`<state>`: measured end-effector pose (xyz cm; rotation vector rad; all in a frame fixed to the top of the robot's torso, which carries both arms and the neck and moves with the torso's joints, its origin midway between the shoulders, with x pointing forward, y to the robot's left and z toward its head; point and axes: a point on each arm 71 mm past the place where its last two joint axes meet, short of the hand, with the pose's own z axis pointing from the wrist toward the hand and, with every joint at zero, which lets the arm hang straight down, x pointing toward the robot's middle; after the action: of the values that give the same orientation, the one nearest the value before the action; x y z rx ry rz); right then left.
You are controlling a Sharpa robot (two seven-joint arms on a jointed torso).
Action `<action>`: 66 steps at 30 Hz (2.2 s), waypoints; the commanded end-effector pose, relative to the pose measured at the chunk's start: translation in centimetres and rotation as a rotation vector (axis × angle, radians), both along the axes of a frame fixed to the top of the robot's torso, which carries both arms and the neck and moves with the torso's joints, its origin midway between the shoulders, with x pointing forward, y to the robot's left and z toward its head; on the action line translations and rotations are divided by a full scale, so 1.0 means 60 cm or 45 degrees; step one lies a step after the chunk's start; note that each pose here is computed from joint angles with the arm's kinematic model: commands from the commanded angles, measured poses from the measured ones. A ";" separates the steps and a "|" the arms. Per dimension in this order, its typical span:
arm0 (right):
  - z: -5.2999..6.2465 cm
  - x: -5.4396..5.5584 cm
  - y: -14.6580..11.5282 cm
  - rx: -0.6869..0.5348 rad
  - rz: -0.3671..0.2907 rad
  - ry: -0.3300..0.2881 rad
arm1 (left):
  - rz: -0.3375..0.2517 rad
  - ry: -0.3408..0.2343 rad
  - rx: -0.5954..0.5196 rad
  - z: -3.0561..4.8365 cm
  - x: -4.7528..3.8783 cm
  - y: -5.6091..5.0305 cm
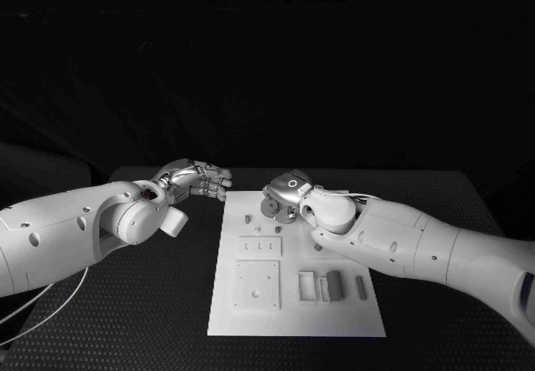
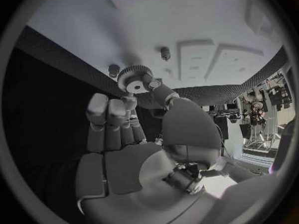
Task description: Assemble the parts on the task board
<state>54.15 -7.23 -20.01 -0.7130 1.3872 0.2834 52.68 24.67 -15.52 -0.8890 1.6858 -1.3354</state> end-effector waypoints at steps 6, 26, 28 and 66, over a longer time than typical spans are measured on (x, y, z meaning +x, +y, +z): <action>-0.004 0.000 0.004 -0.019 0.007 -0.013 | -0.014 -0.013 -0.007 0.003 0.000 -0.005; -0.014 0.008 -0.006 -0.041 -0.018 0.014 | -0.013 -0.012 -0.006 0.002 0.001 -0.004; -0.015 0.007 -0.005 -0.039 -0.017 0.017 | -0.014 -0.012 -0.006 0.002 0.001 -0.005; -0.026 0.016 -0.003 -0.033 -0.038 0.093 | -0.017 -0.011 -0.006 0.002 0.001 -0.008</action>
<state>55.19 -7.44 -21.15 -0.6952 1.4334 0.2657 52.77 24.41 -15.53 -0.8865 1.6879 -1.3379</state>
